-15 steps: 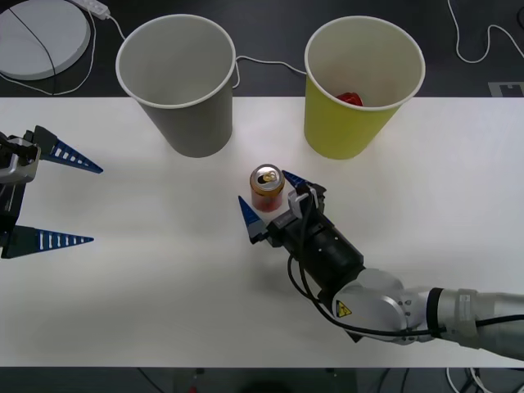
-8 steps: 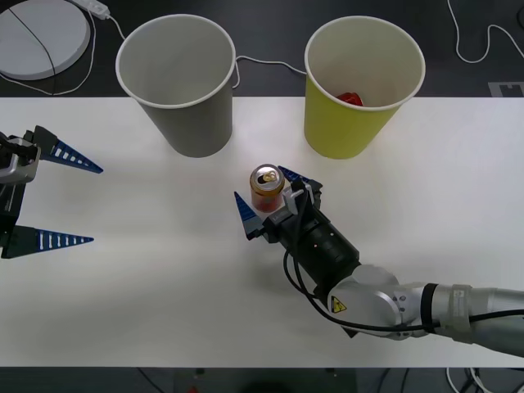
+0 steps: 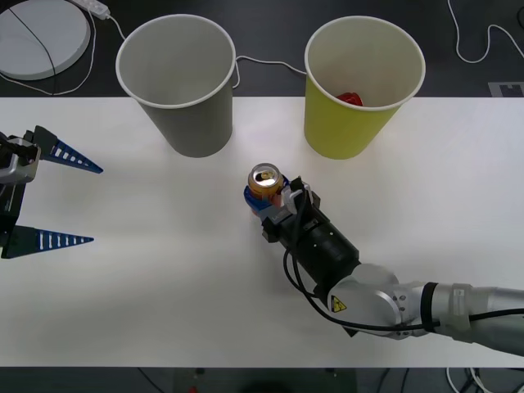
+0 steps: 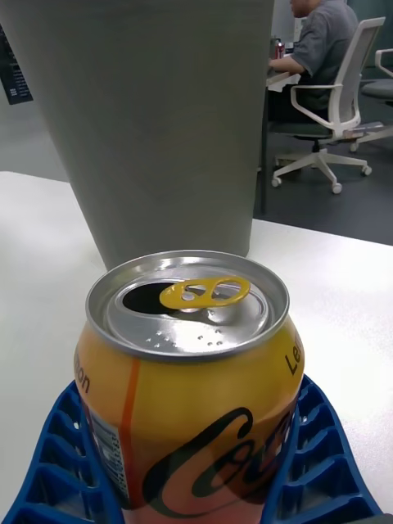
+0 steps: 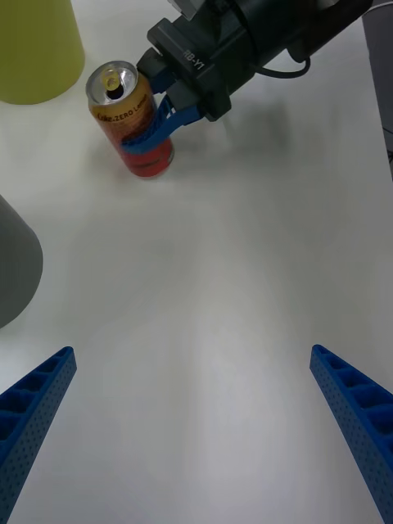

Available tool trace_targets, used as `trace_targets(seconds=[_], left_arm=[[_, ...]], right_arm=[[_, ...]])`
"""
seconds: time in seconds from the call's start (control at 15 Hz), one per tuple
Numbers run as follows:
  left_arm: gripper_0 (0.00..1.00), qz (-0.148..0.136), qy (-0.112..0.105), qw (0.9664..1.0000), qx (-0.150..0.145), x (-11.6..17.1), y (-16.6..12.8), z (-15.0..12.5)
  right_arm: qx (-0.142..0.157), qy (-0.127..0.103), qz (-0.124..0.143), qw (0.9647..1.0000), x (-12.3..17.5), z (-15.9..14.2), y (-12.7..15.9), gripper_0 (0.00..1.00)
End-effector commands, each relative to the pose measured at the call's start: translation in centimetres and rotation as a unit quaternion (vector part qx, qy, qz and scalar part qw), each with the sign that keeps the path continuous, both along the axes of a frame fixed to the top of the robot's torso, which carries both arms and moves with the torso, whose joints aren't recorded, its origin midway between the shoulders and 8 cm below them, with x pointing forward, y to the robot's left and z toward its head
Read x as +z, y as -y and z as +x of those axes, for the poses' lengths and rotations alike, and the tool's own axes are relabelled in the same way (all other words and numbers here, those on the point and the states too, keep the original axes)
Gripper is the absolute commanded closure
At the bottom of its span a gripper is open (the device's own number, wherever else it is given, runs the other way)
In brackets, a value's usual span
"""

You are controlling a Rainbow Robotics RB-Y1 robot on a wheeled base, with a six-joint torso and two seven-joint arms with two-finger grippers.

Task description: Put the can into the green bin and the plastic bottle into the gray bin

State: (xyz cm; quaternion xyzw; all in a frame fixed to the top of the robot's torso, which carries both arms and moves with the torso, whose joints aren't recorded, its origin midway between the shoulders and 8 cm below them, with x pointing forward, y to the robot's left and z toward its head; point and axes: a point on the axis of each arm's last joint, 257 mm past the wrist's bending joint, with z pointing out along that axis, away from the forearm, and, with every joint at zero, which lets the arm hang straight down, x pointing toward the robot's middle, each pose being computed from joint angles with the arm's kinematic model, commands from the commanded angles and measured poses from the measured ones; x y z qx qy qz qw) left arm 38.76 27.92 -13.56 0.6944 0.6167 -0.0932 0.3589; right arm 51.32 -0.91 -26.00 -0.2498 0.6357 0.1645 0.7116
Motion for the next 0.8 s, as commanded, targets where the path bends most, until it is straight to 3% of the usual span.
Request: trace_targets(seconds=[0.07,0.2,0.4,0.6,0.8], left_arm=[[0.00,0.000,0.000,1.0000,0.000,0.0,0.0,0.0],[0.00,0.000,0.000,1.0000,0.000,0.0,0.0,0.0],[0.00,0.000,0.000,1.0000,0.000,0.0,0.0,0.0],[0.00,0.000,0.000,1.0000,0.000,0.0,0.0,0.0],[0.00,0.000,0.000,1.0000,0.000,0.0,0.0,0.0]], right_arm=[[0.002,0.003,-0.004,1.0000,0.0,0.0,0.3,1.00],[0.005,0.004,-0.011,0.9999,0.0,-0.2,0.7,1.00],[0.035,-0.003,-0.050,0.9981,0.2,-0.4,1.4,1.00],[0.068,-0.017,-0.098,0.9927,0.5,-1.1,2.7,1.00],[0.100,-0.042,-0.143,0.9838,1.5,-2.9,4.8,1.00]])
